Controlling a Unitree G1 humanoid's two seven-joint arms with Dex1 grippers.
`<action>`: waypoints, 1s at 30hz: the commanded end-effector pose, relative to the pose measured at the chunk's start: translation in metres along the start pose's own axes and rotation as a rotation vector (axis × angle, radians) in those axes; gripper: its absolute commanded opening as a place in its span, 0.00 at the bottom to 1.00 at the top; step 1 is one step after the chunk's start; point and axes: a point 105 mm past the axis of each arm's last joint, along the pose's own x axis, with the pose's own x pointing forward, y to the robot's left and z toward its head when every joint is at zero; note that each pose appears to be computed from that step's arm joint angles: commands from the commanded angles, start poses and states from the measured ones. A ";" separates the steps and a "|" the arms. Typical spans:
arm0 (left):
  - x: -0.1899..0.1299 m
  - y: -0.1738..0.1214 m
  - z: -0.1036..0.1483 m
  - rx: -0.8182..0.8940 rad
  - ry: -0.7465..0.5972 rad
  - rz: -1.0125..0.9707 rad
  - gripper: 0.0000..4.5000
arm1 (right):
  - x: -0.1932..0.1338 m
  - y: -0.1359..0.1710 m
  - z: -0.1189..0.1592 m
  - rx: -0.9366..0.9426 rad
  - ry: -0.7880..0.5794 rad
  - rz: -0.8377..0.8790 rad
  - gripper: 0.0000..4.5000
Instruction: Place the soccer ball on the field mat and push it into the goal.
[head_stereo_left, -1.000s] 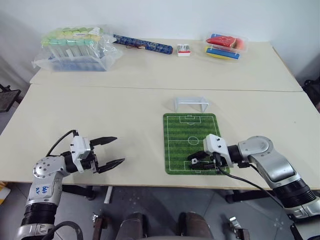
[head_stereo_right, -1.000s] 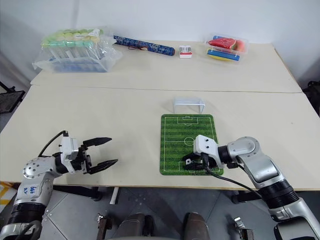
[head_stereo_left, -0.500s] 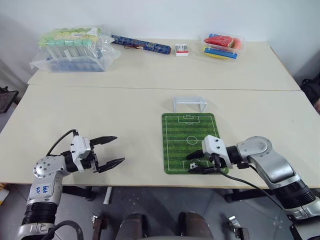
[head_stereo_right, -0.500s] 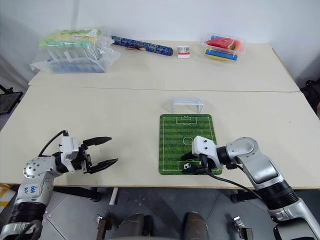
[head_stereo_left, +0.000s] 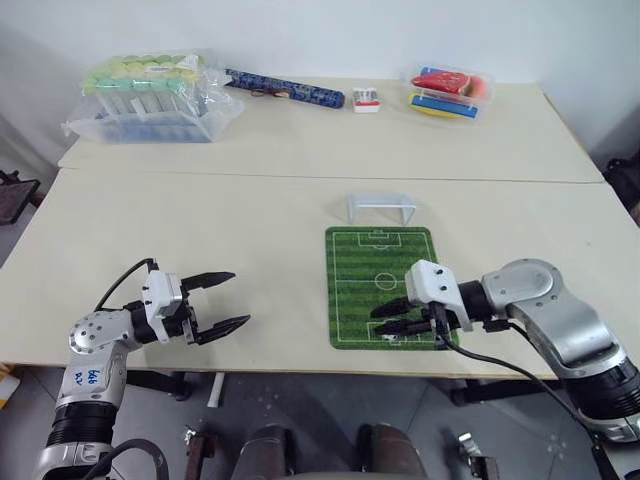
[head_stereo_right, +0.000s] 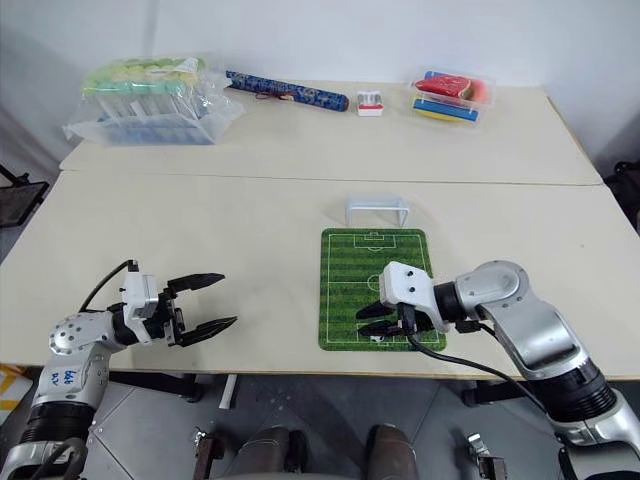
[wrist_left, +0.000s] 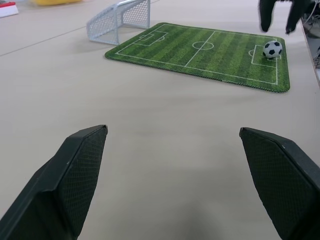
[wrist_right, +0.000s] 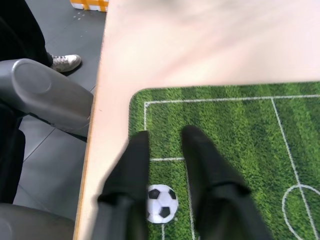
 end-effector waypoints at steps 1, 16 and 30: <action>0.001 -0.001 0.005 0.014 -0.021 -0.014 1.00 | -0.002 0.016 0.006 -0.006 -0.010 0.044 0.01; 0.000 -0.003 0.006 0.010 -0.007 -0.036 1.00 | 0.010 0.007 -0.043 0.091 0.037 0.002 0.01; 0.020 0.023 0.038 0.038 -0.142 0.022 1.00 | -0.054 -0.108 -0.003 -0.018 -0.063 -0.495 0.01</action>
